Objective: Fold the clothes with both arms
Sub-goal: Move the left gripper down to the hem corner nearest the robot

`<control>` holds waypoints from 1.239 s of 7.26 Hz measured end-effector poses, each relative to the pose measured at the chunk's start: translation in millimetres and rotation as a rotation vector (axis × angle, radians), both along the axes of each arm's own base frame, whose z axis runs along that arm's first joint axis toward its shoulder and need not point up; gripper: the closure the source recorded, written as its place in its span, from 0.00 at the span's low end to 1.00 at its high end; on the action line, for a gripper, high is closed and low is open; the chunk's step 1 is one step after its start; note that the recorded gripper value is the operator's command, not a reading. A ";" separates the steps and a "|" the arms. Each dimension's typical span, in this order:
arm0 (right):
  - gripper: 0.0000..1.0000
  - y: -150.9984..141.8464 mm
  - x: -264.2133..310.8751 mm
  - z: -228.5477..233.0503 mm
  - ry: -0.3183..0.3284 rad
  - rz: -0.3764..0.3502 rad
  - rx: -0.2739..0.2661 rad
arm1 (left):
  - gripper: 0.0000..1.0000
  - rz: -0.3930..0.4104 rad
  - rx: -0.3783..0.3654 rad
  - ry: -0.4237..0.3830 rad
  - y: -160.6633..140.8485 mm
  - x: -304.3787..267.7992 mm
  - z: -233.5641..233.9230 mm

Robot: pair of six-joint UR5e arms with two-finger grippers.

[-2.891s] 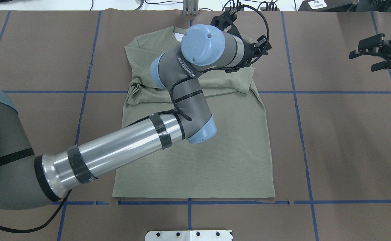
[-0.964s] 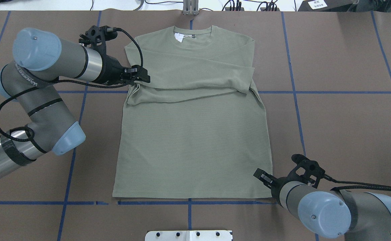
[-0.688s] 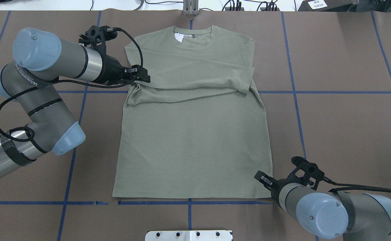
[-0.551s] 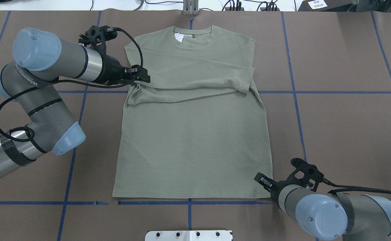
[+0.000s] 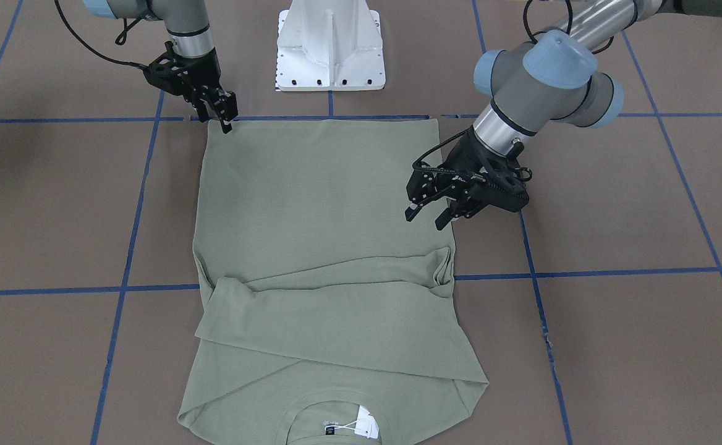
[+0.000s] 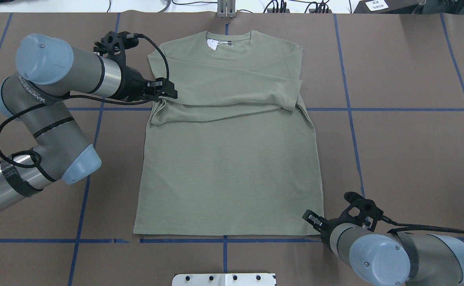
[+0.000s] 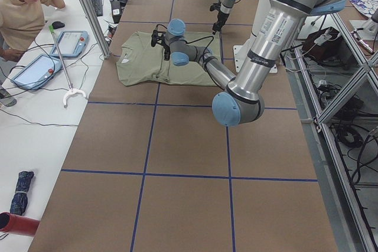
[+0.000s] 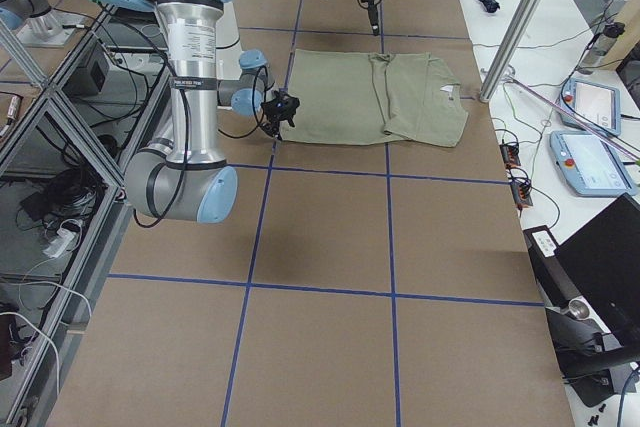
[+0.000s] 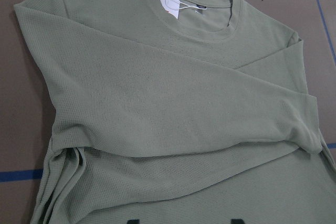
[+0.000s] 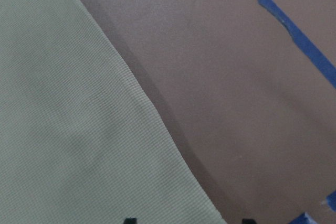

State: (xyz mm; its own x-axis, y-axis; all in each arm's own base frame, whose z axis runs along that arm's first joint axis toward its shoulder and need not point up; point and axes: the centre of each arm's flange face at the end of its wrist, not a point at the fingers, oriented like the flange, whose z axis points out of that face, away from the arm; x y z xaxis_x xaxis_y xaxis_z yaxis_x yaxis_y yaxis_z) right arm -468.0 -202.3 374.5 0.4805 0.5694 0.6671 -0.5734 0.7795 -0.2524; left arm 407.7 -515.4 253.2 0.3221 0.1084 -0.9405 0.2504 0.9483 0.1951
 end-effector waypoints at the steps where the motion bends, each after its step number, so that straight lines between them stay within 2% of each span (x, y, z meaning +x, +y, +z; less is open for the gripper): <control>1: 0.29 0.9 0.0 2.9 0.007 -0.002 -0.001 | 0.34 0.000 -0.001 0.000 0.0 0.4 0.2; 2: 0.34 2.0 -0.9 5.9 0.013 -0.004 -0.003 | 0.34 0.001 -0.001 0.000 0.2 0.8 0.2; 3: 0.48 2.9 -1.9 8.1 0.018 -0.006 -0.004 | 0.34 0.001 0.000 0.000 0.2 0.9 0.2; 4: 0.89 3.7 -2.5 8.9 0.020 -0.008 -0.004 | 0.34 0.001 0.001 0.002 0.3 1.0 -0.3; 5: 1.00 4.7 -3.0 8.9 0.020 -0.010 -0.004 | 0.34 0.001 0.002 0.002 0.4 1.0 -0.4; 8: 1.00 7.5 -2.5 6.8 0.012 -0.026 -0.019 | 0.34 0.000 -0.003 0.004 0.5 0.9 -0.1; 9: 1.00 7.6 -1.2 4.0 0.006 -0.028 -0.021 | 0.34 -0.005 -0.027 0.013 1.7 1.9 -0.8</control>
